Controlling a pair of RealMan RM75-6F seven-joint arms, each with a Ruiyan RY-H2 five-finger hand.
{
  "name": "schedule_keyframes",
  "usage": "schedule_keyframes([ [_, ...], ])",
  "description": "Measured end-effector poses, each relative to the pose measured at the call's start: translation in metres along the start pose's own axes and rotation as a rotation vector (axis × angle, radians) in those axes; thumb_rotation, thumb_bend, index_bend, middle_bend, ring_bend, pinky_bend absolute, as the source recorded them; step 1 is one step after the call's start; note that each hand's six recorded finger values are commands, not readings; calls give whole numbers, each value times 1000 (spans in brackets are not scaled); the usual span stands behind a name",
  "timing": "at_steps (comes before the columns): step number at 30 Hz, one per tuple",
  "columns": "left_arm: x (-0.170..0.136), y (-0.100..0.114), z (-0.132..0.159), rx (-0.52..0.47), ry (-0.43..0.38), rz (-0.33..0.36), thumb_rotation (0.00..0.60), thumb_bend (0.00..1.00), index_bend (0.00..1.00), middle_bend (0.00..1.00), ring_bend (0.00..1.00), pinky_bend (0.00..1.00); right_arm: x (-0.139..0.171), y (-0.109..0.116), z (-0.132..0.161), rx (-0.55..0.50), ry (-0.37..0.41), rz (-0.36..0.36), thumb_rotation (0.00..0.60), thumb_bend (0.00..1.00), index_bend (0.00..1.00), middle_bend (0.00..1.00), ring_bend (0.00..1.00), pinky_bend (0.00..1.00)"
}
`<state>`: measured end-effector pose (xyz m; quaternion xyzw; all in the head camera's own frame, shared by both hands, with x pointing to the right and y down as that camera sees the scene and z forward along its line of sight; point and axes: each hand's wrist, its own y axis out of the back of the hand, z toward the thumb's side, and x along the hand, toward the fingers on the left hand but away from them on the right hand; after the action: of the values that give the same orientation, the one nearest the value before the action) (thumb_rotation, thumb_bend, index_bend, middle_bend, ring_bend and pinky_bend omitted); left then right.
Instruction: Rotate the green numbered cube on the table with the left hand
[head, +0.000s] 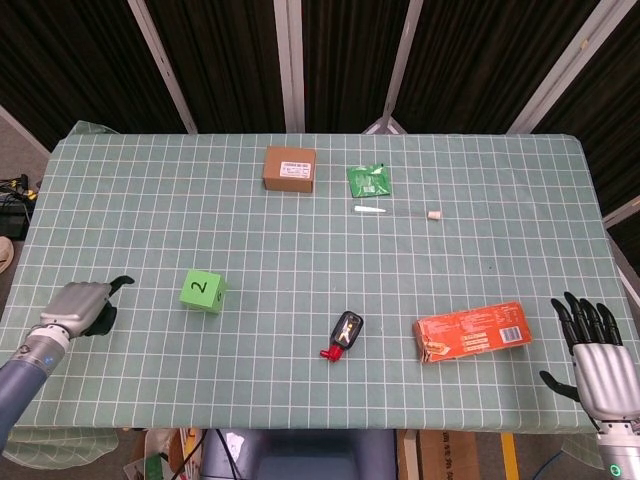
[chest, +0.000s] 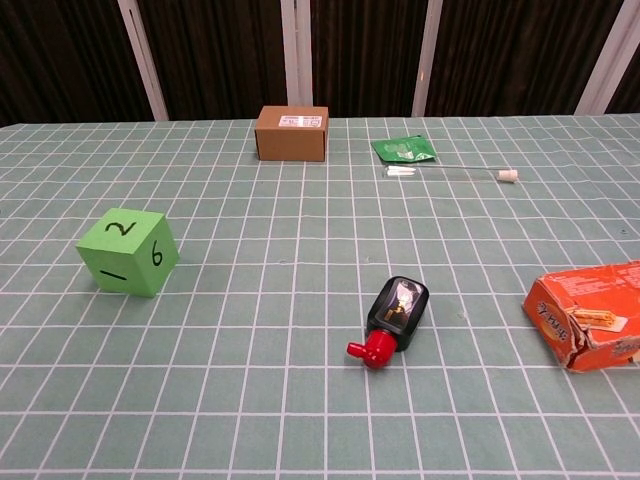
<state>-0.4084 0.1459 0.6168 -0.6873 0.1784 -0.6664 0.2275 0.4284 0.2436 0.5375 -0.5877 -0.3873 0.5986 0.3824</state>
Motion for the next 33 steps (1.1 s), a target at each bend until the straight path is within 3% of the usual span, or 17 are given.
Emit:
schedule_keyframes([
  [21,32,-34,60,-106,-109,-15,600,815,185,815,577,499,1,7,-4,-31,-10,-21,600,45,65,0,0,0],
  [33,30,-39,90,-112,-177,-7,600,813,194,815,577,499,1,12,-7,-42,-21,-42,600,45,65,0,0,0],
])
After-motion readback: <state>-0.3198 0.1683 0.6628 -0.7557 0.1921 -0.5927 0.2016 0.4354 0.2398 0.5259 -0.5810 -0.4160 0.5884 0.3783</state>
